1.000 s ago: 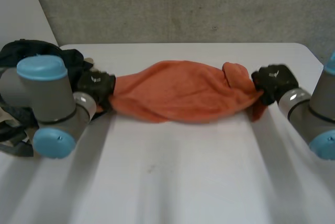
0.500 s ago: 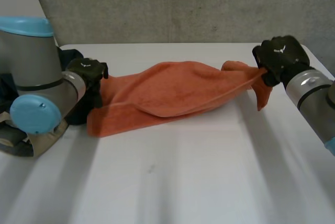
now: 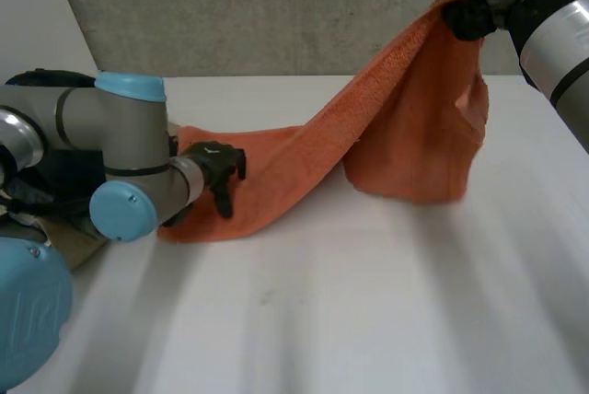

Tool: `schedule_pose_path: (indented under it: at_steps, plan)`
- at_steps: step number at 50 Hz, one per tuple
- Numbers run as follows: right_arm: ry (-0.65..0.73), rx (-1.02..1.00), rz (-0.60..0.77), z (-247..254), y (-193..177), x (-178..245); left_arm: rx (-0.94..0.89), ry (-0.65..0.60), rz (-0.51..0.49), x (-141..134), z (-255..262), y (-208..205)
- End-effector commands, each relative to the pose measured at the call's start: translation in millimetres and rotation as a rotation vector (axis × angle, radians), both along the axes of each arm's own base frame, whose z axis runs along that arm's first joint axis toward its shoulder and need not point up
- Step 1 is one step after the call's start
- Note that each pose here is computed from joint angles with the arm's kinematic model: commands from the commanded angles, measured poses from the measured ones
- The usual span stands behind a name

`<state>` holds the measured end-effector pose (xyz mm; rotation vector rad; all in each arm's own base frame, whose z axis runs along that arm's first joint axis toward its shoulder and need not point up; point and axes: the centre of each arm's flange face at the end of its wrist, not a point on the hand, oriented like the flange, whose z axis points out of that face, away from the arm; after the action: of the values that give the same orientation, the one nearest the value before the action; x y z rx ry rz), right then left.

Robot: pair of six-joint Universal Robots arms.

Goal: Fold the laundry.

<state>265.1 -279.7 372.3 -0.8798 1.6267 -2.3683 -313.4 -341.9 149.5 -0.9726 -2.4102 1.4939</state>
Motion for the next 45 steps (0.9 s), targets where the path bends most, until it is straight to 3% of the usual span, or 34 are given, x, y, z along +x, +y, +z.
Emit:
schedule_pose_path:
  at_steps: [1,15,19,22,26,29,33,39,45]
  plan:
    - [0.006,-0.031,-0.011,10,-2,1,0.024,0.014,-0.063,-11,-4,10]
    - [0.031,-0.044,-0.073,6,-29,-4,-0.026,0.017,-0.069,-18,10,4]
    - [0.051,-0.052,-0.122,-3,-48,-7,-0.18,0.011,0.003,-13,35,-22]
    - [0.062,-0.068,-0.176,-10,-70,-9,-0.405,0.048,0.106,-4,82,-52]
    - [0.027,-0.159,-0.256,-2,-99,-11,-0.729,0.186,0.2,9,164,-75]
    - [-0.082,-0.318,-0.355,27,-118,-18,-1.0,0.35,0.239,22,238,-75]
    - [-0.186,-0.455,-0.394,53,-124,-24,-1.146,0.476,0.238,29,285,-62]
    - [-0.224,-0.543,-0.35,66,-119,-18,-1.133,0.514,0.22,35,293,-54]
    - [-0.125,-0.394,-0.3,29,-120,-12,-0.971,0.449,0.203,35,249,-56]
